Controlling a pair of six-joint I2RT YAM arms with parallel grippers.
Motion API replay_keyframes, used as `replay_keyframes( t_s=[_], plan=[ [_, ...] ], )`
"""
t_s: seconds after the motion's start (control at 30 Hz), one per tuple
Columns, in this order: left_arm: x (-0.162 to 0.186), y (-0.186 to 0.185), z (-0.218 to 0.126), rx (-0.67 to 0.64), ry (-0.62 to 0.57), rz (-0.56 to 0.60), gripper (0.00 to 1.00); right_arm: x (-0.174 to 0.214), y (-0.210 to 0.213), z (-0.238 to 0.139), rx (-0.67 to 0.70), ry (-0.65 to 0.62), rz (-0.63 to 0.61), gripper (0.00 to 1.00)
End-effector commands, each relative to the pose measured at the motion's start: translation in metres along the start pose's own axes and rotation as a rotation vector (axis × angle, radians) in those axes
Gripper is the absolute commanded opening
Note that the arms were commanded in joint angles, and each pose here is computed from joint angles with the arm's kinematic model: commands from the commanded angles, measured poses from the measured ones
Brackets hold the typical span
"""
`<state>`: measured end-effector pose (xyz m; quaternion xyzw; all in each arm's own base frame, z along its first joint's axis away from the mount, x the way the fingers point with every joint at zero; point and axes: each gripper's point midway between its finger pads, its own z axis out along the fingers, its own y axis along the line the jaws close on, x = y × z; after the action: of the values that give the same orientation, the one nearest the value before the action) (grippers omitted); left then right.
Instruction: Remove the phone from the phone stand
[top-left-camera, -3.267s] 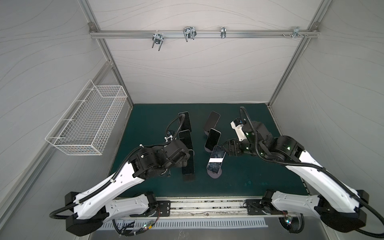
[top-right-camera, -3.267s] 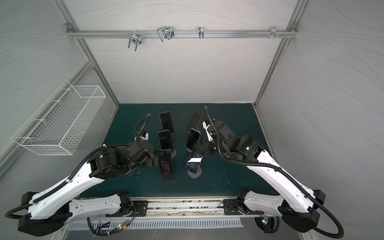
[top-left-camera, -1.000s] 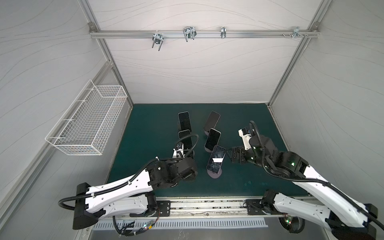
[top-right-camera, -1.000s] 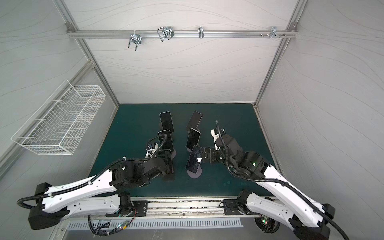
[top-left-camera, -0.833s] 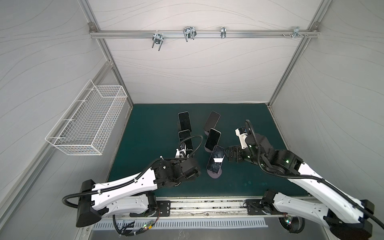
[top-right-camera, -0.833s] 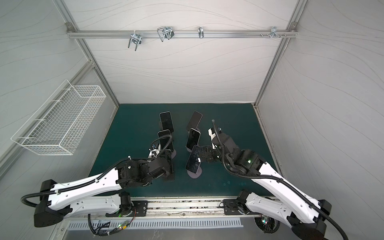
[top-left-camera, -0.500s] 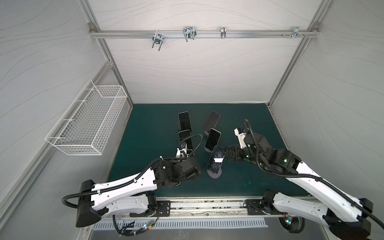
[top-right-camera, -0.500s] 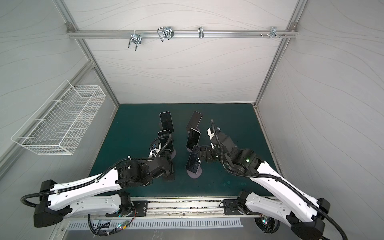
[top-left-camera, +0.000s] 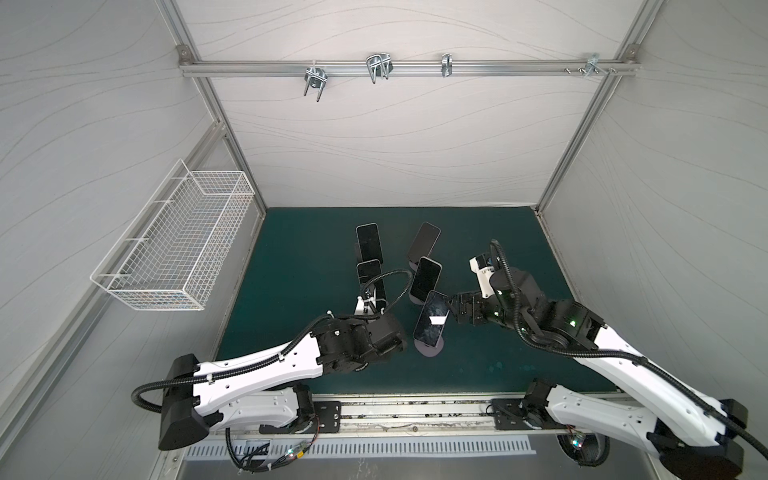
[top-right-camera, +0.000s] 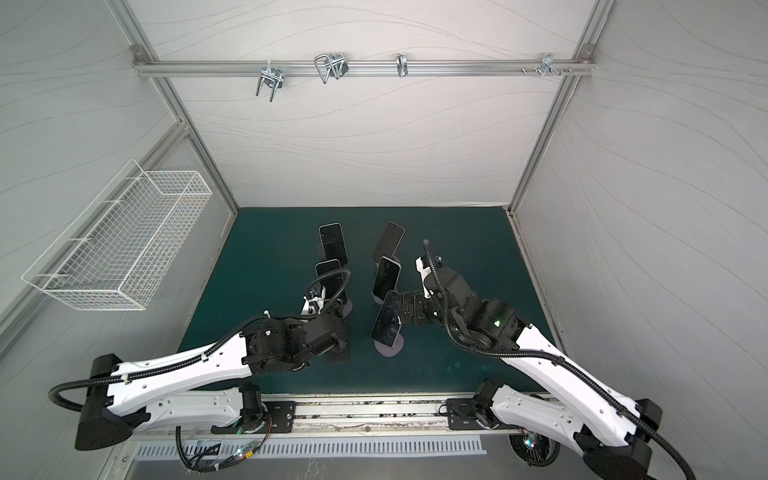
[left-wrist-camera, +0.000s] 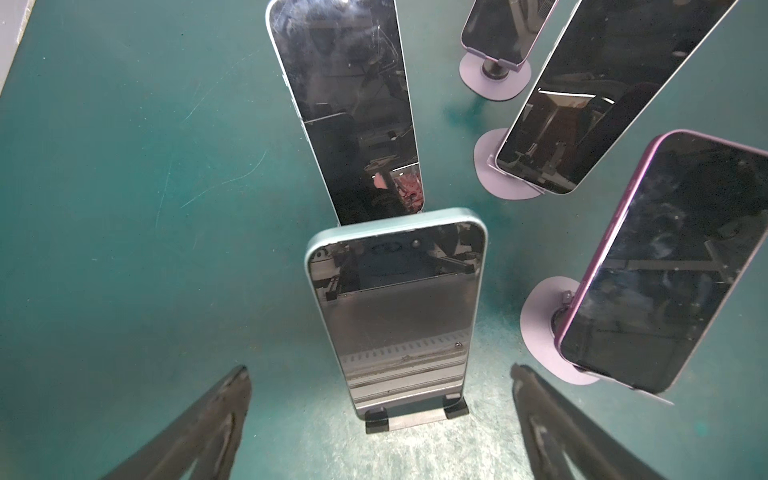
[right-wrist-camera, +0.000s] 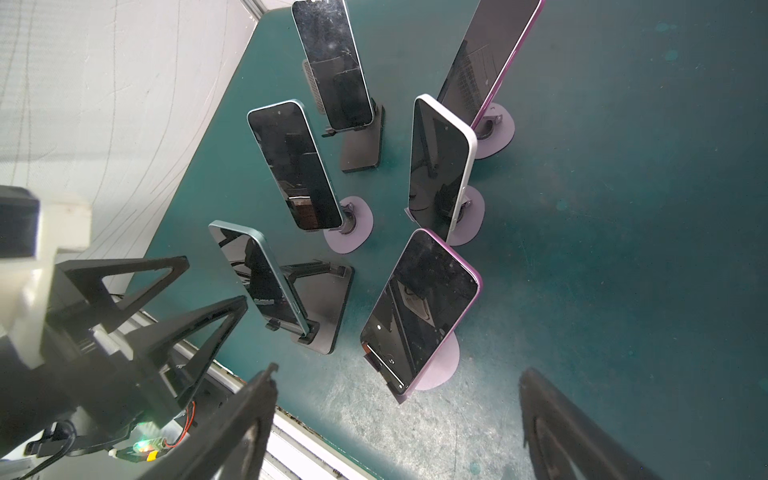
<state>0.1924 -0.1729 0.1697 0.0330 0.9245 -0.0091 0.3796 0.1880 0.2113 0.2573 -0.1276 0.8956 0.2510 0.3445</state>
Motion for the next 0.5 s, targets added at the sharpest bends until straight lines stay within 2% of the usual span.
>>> replay_keyframes(
  t_s=[0.0,0.47],
  plan=[
    [-0.0153,-0.0075,-0.0084,0.017,-0.027,-0.039,0.99,-0.0006,0.0026,-0.0025,-0.022,0.0,0.001,0.91],
    [-0.0145,-0.01,-0.0022,-0.001,-0.032,-0.035,0.99,0.0031,0.0081,-0.002,-0.051,0.024,0.016,0.9]
  ],
)
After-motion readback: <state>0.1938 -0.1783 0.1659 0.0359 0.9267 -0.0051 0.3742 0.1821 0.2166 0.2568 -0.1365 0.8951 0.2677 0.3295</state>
